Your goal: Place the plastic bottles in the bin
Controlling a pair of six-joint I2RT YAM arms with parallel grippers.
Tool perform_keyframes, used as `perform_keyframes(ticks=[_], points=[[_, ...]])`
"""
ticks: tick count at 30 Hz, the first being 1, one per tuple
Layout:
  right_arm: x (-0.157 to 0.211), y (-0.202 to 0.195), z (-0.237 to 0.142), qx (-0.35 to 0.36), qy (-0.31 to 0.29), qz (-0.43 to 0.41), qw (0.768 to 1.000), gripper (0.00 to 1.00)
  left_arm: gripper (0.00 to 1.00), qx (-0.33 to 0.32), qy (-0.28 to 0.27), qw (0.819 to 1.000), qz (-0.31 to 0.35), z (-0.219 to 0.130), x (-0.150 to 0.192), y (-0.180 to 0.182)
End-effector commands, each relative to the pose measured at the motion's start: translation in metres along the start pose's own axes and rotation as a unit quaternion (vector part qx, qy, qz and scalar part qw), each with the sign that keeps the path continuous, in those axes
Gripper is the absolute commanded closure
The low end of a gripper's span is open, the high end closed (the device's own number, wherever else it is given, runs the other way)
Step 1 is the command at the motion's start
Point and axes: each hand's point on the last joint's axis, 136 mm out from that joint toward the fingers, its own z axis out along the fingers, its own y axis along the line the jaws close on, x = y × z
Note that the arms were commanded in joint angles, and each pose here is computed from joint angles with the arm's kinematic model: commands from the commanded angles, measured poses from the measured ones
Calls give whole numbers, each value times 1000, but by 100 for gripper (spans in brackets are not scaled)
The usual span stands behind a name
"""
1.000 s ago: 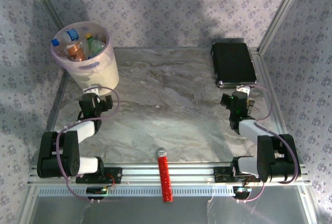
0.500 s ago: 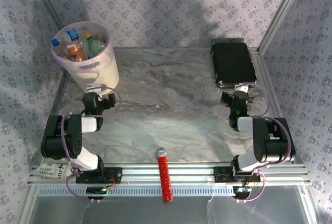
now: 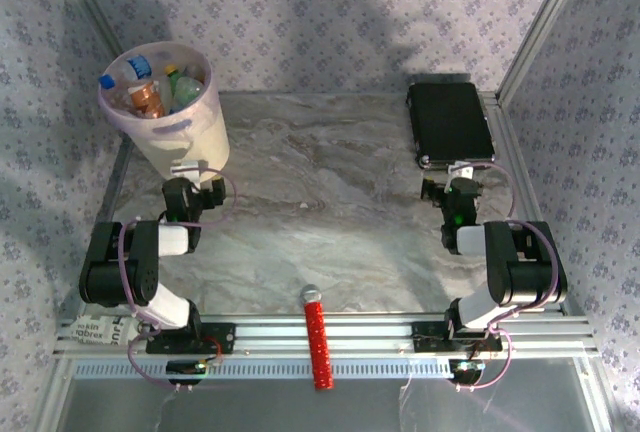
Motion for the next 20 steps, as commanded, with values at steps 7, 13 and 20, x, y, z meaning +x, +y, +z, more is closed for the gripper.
perform_keyframes(ticks=[7, 13, 20], points=[[-5, -1, 0, -2, -11, -3, 1000, 1, 0, 2, -21, 1000, 2, 1, -9, -1], [-5, 0, 1, -1, -10, -4, 1000, 1, 0, 2, -21, 1000, 2, 1, -9, -2], [-7, 1, 0, -4, -13, -3, 1000, 1, 0, 2, -19, 1000, 2, 1, -9, -1]])
